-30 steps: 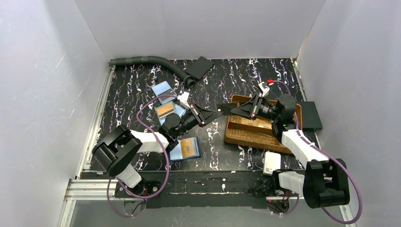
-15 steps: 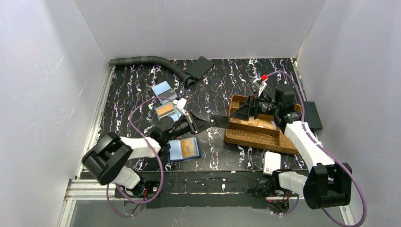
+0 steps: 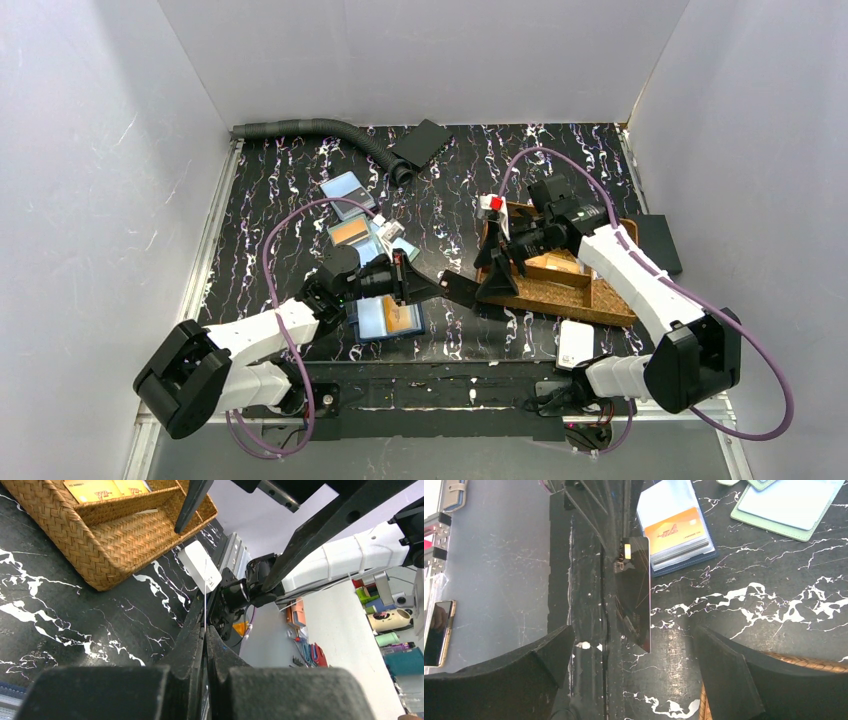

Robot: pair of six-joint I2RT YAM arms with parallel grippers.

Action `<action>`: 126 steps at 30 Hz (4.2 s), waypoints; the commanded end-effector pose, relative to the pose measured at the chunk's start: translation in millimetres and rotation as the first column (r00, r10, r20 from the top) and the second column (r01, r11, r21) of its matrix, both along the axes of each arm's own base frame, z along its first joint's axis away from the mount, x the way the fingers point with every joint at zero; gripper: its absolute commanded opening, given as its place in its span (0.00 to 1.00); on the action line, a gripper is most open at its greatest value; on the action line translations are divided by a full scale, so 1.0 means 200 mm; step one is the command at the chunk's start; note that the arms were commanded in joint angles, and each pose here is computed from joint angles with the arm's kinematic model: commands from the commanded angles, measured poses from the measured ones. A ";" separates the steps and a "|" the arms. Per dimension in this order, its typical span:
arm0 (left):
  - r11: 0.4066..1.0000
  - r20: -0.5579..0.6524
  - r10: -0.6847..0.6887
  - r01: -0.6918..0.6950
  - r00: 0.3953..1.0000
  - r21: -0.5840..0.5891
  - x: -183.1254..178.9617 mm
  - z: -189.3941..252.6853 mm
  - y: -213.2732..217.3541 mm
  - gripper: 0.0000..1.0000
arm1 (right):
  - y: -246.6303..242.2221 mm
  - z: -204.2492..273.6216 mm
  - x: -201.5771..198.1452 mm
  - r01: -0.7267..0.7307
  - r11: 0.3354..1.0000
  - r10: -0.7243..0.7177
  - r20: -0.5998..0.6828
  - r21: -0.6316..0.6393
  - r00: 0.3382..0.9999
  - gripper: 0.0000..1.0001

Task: Take the credit cards out of the card holder
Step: Remove the credit card from the card holder, then place the credit card in the storage box.

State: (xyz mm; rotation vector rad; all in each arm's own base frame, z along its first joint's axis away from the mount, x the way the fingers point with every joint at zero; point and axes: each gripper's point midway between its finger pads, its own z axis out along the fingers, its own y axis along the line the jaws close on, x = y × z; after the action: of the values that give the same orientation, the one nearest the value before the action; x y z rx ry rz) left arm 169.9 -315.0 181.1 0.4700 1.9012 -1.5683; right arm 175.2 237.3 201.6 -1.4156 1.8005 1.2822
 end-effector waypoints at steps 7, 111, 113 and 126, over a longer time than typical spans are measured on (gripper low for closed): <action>0.998 0.074 -0.066 0.067 0.995 -0.006 -0.04 0.08 -0.03 0.00 | 0.01 0.08 -0.06 -0.046 0.998 0.047 -0.019 0.048 0.999 0.89; 0.887 -0.172 0.461 -0.444 0.871 0.126 -0.07 -0.05 0.60 0.98 | -0.93 -0.67 1.05 0.074 0.832 -0.046 0.064 -0.550 0.997 0.03; 0.887 -0.174 0.461 -0.444 0.870 0.127 -0.07 -0.05 0.60 0.98 | -0.93 -0.67 1.05 0.073 0.831 -0.045 0.064 -0.552 0.997 0.03; 0.887 -0.172 0.461 -0.445 0.871 0.123 -0.08 -0.04 0.60 0.98 | -0.92 -0.67 1.06 0.072 0.825 -0.040 0.070 -0.560 0.997 0.04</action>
State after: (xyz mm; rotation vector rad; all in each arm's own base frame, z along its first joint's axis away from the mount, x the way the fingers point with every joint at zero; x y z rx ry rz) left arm 153.2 -197.1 171.7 -0.1037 2.0523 -1.2733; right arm 385.3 50.5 67.9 -1.6457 2.2777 0.6857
